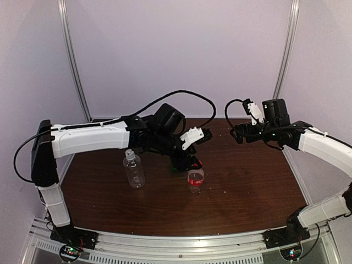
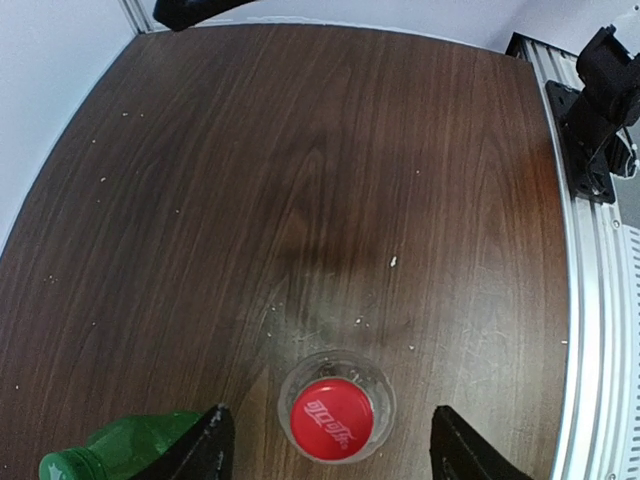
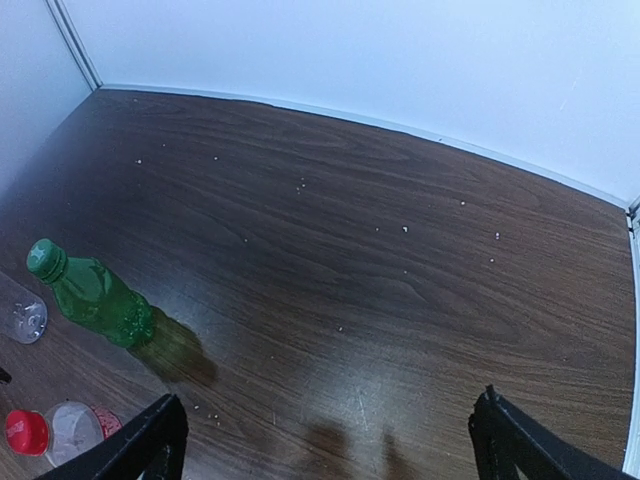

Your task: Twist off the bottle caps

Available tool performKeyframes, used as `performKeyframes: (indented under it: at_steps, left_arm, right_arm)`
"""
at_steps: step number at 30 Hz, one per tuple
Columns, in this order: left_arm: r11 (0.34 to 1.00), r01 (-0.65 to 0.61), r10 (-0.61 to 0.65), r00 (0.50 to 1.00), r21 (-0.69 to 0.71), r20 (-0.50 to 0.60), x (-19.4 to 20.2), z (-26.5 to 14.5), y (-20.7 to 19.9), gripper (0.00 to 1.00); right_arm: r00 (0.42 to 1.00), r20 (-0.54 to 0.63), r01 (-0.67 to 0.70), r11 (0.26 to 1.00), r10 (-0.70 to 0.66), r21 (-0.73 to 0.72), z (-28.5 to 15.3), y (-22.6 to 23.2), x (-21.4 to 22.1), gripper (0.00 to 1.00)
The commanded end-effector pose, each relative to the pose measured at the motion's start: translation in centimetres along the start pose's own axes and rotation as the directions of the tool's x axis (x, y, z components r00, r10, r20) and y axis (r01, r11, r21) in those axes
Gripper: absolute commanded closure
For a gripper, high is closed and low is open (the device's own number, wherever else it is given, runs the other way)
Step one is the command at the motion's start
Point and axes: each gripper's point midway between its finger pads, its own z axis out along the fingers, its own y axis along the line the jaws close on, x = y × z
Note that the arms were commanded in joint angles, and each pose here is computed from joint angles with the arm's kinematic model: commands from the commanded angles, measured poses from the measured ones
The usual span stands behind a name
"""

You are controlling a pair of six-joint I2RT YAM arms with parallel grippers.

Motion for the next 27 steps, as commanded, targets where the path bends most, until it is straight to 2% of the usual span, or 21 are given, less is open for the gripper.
performKeyframes:
  at_steps: [1, 8, 15, 23, 27]
  left_arm:
    - [0.998, -0.011, 0.012, 1.0, 0.059, -0.01, -0.3, 1.0, -1.0, 0.34]
    - [0.996, 0.002, 0.002, 0.999, 0.088, -0.045, 1.0, 2.7, -1.3, 0.46]
    - [0.996, 0.009, -0.006, 0.999, 0.091, -0.032, 1.0, 3.7, -1.2, 0.6]
    - [0.995, 0.012, -0.013, 1.0, 0.096, 0.004, 0.1, 3.5, -1.2, 0.74]
    - [0.996, 0.018, -0.02, 0.999, 0.089, 0.028, -0.7, 2.4, -0.8, 0.82]
  right_arm:
    - [1.0, -0.008, -0.008, 1.0, 0.008, -0.013, 0.4, 0.3, 0.4, 0.0]
    - [1.0, -0.025, -0.007, 1.0, 0.007, -0.01, 0.9, 0.2, 1.2, 0.0]
    - [0.999, -0.039, -0.003, 1.0, 0.003, -0.004, 1.2, 0.1, 1.8, 0.0]
    - [0.998, -0.059, 0.009, 1.0, -0.01, -0.01, 1.0, 0.2, 2.6, 0.0]
    - [0.998, -0.054, 0.023, 0.998, -0.026, -0.063, 0.2, 1.0, 2.8, 0.0]
